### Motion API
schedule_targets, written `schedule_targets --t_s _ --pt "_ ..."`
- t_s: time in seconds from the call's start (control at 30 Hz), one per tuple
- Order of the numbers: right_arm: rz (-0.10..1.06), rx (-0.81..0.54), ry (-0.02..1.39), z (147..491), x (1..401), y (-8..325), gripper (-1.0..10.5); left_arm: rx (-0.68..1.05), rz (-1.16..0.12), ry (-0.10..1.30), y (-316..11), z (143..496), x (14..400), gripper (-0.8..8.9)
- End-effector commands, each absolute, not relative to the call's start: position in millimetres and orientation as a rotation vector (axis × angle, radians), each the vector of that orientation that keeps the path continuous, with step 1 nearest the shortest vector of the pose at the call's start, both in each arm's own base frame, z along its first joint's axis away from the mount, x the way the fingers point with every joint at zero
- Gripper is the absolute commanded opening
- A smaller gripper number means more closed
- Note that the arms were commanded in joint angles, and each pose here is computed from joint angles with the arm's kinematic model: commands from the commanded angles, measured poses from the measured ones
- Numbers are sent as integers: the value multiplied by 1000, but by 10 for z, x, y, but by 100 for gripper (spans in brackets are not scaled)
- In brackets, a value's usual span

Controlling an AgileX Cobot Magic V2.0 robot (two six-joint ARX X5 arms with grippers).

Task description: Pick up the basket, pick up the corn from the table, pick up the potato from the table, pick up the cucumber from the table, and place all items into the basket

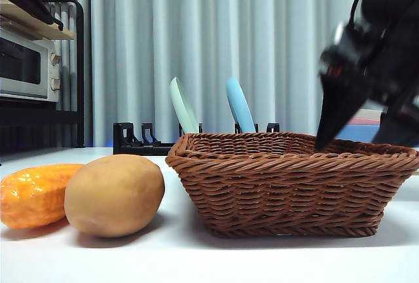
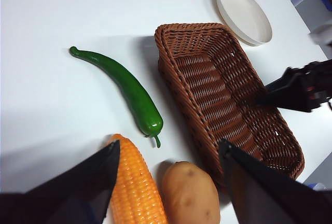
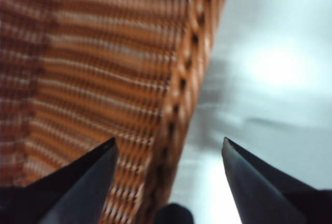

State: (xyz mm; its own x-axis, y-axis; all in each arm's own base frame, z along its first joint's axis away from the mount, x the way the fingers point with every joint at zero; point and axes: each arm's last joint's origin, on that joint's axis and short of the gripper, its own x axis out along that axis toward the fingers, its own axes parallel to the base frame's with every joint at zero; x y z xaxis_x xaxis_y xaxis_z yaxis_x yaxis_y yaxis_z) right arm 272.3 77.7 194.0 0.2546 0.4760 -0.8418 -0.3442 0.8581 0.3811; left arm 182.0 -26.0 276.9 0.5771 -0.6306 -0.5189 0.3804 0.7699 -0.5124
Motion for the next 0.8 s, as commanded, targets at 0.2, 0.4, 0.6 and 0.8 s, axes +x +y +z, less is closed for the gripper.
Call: schedule_targets --t_s 0.2,0.4,0.6,0.8 --pt "528 166 1192 1913 2759 776 -12 -371 -614 780 -263 2743 1799 321" --pt "502 195 1090 2177 2749 683 -12 -365 -652 849 -352 2704 1745 442" --pt "482 205 968 2542 2743 563 -12 -251 -572 973 -533 2603 1679 440" --pt "480 206 892 2787 2693 509 -12 -162 -491 1057 -746 2451 1768 440"
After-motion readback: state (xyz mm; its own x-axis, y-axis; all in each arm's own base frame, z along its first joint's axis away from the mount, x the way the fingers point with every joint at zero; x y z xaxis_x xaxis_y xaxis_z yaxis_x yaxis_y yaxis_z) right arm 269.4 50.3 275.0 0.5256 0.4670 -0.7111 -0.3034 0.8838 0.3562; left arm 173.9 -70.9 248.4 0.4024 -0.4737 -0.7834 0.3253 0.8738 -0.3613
